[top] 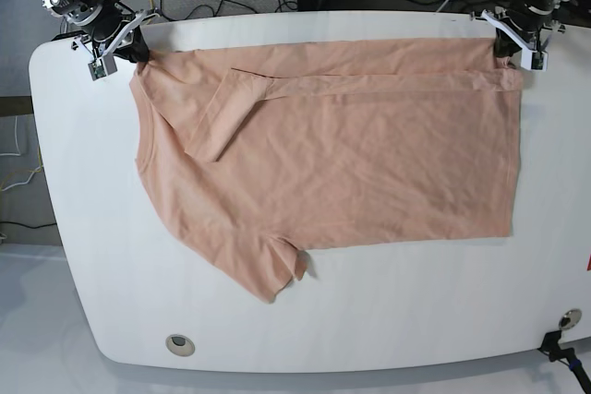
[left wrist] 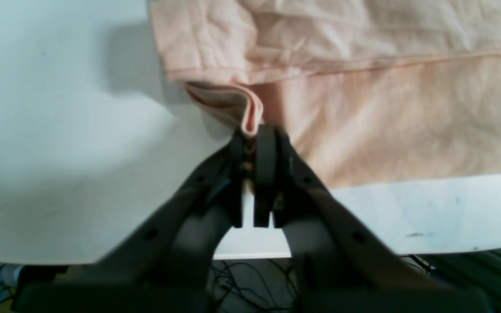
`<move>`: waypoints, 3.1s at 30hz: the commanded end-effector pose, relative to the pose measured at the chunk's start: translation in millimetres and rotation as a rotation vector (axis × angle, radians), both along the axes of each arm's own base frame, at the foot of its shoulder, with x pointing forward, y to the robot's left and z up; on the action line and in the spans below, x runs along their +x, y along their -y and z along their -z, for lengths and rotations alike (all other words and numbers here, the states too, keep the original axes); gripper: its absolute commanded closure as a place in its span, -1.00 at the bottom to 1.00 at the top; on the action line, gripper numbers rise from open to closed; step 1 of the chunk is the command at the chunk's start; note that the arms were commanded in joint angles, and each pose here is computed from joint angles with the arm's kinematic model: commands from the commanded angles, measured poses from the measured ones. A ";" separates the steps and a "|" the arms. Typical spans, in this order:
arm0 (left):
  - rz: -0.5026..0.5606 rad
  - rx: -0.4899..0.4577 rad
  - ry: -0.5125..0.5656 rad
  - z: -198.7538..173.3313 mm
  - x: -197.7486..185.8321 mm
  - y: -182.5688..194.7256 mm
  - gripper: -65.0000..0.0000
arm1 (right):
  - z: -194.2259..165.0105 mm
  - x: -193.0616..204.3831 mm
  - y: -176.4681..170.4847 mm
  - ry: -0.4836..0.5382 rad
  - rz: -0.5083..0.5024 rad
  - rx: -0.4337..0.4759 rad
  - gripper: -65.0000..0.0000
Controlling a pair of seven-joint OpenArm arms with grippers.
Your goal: Fold the T-shirt properly
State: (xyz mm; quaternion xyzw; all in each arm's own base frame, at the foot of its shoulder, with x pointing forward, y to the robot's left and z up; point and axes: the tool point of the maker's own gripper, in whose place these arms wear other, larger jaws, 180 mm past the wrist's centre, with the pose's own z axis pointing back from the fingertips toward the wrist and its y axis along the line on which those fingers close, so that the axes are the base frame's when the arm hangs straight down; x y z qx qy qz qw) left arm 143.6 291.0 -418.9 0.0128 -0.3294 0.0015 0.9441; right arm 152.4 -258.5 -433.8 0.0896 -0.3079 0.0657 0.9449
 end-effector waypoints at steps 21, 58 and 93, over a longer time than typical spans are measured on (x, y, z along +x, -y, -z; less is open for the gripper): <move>0.022 0.067 0.002 -10.2 13.6 -18.1 1.00 | 29.9 -69.6 15.4 -0.260 -0.020 -0.099 1.00; 0.116 0.166 -0.197 7.7 -0.3 -20.6 1.00 | 25.6 -49.4 15.3 -0.215 -0.018 -0.100 -0.03; 0.015 0.075 -0.018 5.9 -6.2 0.2 0.79 | 22.0 -34.6 9.5 -0.181 -0.057 -0.087 -0.03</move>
